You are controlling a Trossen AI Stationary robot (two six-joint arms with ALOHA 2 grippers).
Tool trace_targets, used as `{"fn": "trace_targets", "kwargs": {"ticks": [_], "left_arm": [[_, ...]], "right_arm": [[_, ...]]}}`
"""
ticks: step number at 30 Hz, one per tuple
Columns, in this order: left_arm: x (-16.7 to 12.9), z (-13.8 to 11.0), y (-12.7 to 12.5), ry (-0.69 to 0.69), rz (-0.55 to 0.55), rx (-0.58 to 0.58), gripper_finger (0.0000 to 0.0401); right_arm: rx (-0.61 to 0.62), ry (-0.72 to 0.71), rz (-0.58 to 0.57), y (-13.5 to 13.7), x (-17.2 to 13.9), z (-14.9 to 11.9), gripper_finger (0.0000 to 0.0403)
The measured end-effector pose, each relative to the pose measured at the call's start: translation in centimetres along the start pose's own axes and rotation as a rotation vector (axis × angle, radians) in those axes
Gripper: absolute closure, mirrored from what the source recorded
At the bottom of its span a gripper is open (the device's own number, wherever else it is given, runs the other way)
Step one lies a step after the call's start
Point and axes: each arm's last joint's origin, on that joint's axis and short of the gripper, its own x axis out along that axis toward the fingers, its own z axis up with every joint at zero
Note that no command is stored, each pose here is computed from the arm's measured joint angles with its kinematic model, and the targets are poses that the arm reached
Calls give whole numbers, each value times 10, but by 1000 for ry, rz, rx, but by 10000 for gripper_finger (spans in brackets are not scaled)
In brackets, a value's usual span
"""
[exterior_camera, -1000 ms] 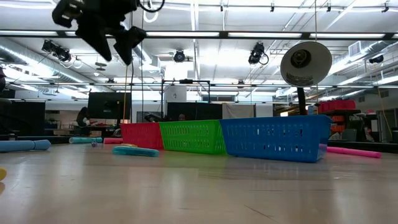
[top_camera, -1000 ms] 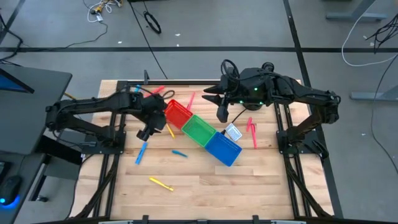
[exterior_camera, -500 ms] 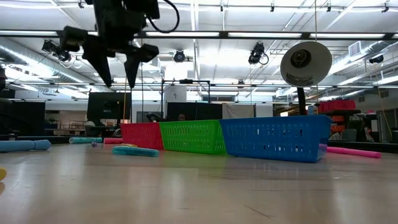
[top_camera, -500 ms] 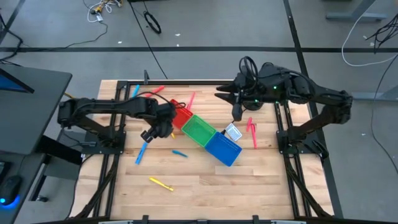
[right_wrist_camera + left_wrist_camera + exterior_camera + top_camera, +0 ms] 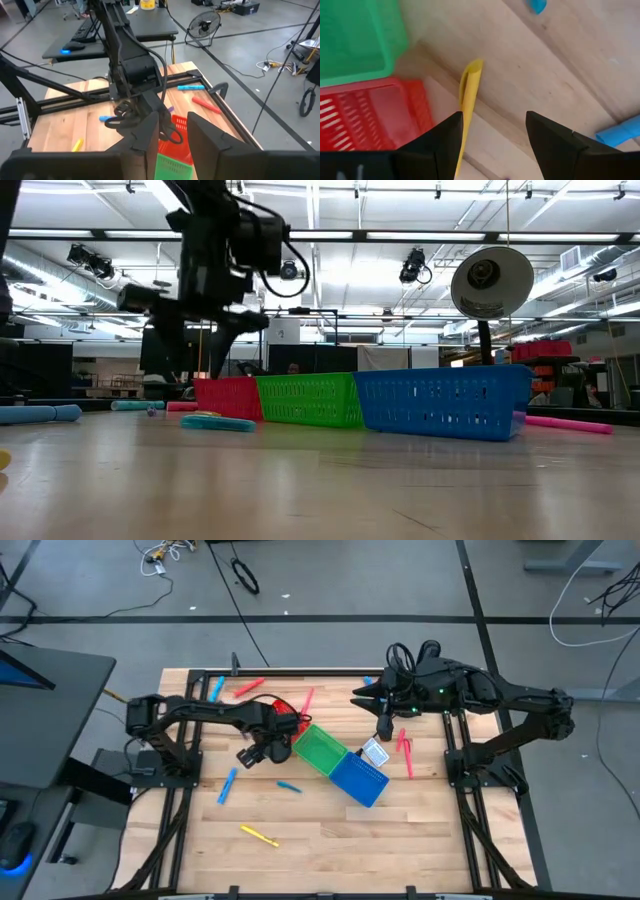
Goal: Pick & Place Markers
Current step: Put the right yellow marker pen into the red bin
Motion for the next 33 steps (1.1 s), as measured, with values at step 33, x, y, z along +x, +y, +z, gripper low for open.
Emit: {"fn": "trace_targets", "kwargs": {"ticks": [33], "left_arm": [[56, 9, 17, 33, -55, -18, 223]], "right_arm": [[-24, -22, 28, 5, -3, 2, 301]]}}
